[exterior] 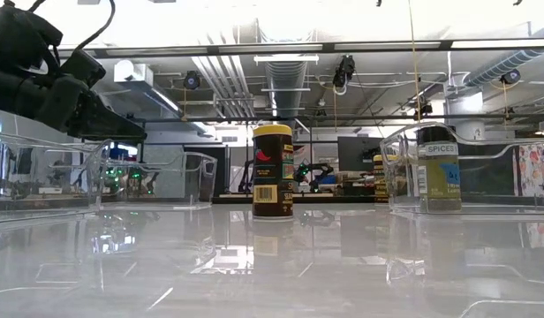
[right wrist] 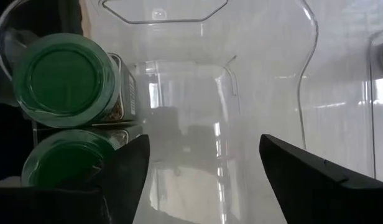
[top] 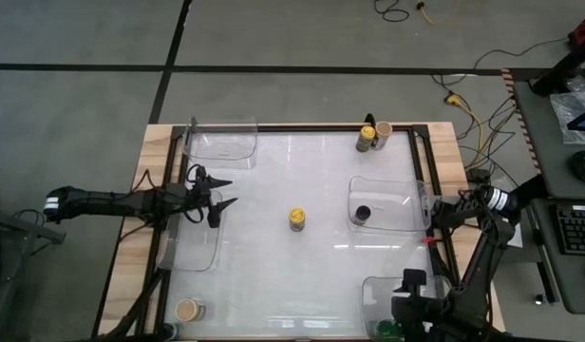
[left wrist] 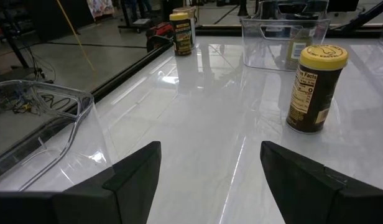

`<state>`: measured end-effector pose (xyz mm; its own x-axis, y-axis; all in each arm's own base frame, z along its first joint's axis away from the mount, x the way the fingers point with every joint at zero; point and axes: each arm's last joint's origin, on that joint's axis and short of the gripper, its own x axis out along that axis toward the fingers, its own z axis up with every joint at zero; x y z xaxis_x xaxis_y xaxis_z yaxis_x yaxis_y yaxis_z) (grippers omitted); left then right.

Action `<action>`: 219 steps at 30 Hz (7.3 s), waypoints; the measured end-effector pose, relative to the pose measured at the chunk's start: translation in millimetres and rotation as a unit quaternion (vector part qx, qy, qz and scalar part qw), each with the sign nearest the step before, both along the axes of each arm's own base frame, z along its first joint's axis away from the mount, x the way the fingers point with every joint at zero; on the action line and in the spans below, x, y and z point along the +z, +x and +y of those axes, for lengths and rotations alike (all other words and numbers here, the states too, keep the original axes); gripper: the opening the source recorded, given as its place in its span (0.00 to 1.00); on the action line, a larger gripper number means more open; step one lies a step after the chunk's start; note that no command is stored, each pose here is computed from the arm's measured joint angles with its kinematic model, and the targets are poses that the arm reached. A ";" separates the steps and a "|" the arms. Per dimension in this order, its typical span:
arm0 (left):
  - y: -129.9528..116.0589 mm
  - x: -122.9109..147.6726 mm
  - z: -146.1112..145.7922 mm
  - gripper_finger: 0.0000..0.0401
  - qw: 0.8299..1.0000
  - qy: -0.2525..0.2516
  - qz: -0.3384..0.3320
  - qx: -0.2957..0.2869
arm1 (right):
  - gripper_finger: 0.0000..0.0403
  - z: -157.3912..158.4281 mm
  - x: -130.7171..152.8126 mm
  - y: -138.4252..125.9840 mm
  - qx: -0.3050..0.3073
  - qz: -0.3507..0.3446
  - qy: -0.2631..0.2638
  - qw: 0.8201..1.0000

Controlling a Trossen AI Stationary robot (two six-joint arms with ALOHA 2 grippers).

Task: Sort spices by type
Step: Adjust the green seasoning bottles in the transparent bin, then put the bottom yellow seasoning bottle into the top transparent bin

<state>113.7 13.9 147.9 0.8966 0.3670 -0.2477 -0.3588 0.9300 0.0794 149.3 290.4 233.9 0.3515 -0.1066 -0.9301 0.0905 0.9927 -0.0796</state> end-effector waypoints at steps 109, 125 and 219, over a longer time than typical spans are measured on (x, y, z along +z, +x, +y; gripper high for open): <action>6.9 52.5 -2.2 0.65 0.950 -0.140 -0.277 -0.023 | 0.65 -182.3 83.7 185.4 0.106 -0.181 -0.224 0.952; 74.8 120.5 -22.4 0.65 0.938 -0.222 -0.253 -0.081 | 0.73 -201.9 94.6 132.1 0.086 -0.167 -0.216 0.958; 326.8 144.7 -79.7 0.82 0.884 -0.183 0.386 0.189 | 0.71 -205.2 59.6 17.1 0.124 -0.201 -0.101 0.966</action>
<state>440.5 -65.8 292.6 0.2390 0.3728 -0.8966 -0.6196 0.7695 0.1548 166.4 85.2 293.6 0.7188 -0.1381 -0.6813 -0.0845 0.9555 -0.2827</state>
